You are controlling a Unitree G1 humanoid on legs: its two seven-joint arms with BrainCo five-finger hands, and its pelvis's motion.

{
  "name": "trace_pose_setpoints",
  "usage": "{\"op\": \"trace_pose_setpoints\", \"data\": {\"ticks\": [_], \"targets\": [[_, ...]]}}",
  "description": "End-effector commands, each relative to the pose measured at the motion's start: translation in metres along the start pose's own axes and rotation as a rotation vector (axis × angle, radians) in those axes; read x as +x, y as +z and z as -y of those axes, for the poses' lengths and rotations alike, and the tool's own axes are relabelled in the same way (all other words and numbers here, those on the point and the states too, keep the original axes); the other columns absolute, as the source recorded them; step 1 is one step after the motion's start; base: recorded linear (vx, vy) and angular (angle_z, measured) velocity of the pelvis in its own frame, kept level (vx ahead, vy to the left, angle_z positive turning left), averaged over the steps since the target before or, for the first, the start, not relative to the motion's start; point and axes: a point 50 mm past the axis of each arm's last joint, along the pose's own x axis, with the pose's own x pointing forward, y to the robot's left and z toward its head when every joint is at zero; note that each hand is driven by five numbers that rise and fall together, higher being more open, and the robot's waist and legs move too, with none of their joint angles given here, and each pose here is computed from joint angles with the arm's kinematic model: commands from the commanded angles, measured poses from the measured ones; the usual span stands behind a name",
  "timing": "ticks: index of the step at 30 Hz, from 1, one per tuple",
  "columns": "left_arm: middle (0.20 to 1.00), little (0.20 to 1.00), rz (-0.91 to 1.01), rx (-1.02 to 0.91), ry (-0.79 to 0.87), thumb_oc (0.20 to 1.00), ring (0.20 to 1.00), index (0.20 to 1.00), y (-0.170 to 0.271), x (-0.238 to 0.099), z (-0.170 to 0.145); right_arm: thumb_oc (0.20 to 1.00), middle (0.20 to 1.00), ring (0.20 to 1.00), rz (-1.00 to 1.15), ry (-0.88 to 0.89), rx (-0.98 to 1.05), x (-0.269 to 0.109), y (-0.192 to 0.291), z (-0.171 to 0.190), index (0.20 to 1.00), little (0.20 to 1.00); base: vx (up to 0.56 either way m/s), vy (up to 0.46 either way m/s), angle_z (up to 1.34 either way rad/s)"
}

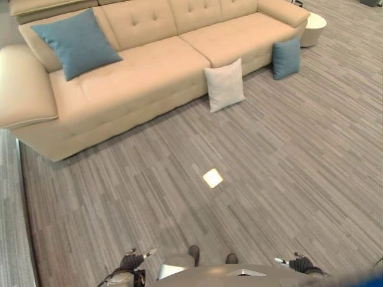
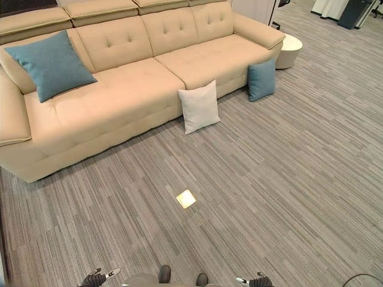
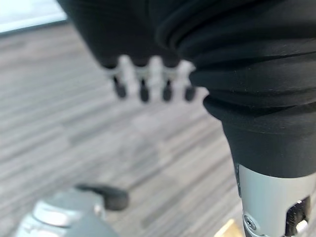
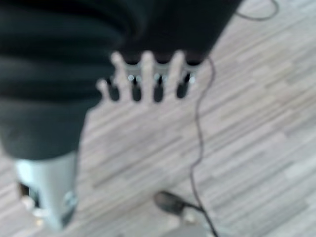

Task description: Pick up all the scattered cushions and arrange them neatly on the sofa.

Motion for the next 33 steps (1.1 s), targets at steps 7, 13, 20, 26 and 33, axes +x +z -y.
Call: {"op": "trace_pose_setpoints", "data": {"ticks": [7, 13, 20, 26, 33], "targets": [[1.0, 1.0, 0.002, -0.026, -0.013, 1.0, 1.0, 1.0, 0.01, 0.003, 0.01, 1.0, 1.0, 1.0, 0.042, -0.052, -0.025, 0.003, 0.014, 0.02, 1.0, 1.0, 0.01, -0.069, 0.01], [1.0, 1.0, 0.0, 0.013, -0.026, 1.0, 1.0, 1.0, 0.011, 0.003, 0.013, 1.0, 1.0, 1.0, 0.043, -0.058, -0.027, 0.003, 0.014, 0.022, 1.0, 1.0, 0.02, -0.06, 0.0], [1.0, 1.0, 0.061, 0.013, -0.051, 1.0, 1.0, 1.0, 0.034, 0.006, 0.024, 1.0, 1.0, 1.0, 0.1, -0.071, 0.014, 0.004, 0.03, 0.026, 1.0, 1.0, -0.04, -0.111, 0.38], [1.0, 1.0, 0.027, 0.027, -0.051, 1.0, 1.0, 1.0, 0.024, 0.005, 0.024, 1.0, 1.0, 1.0, 0.18, -0.06, 0.051, 0.005, 0.055, 0.024, 1.0, 1.0, 0.23, -0.007, 0.13], [1.0, 1.0, -0.011, 0.006, -0.025, 1.0, 1.0, 1.0, 0.011, 0.003, 0.015, 1.0, 1.0, 1.0, 0.181, -0.031, 0.001, 0.005, 0.055, 0.016, 1.0, 1.0, 0.23, 0.131, -0.65]]}}
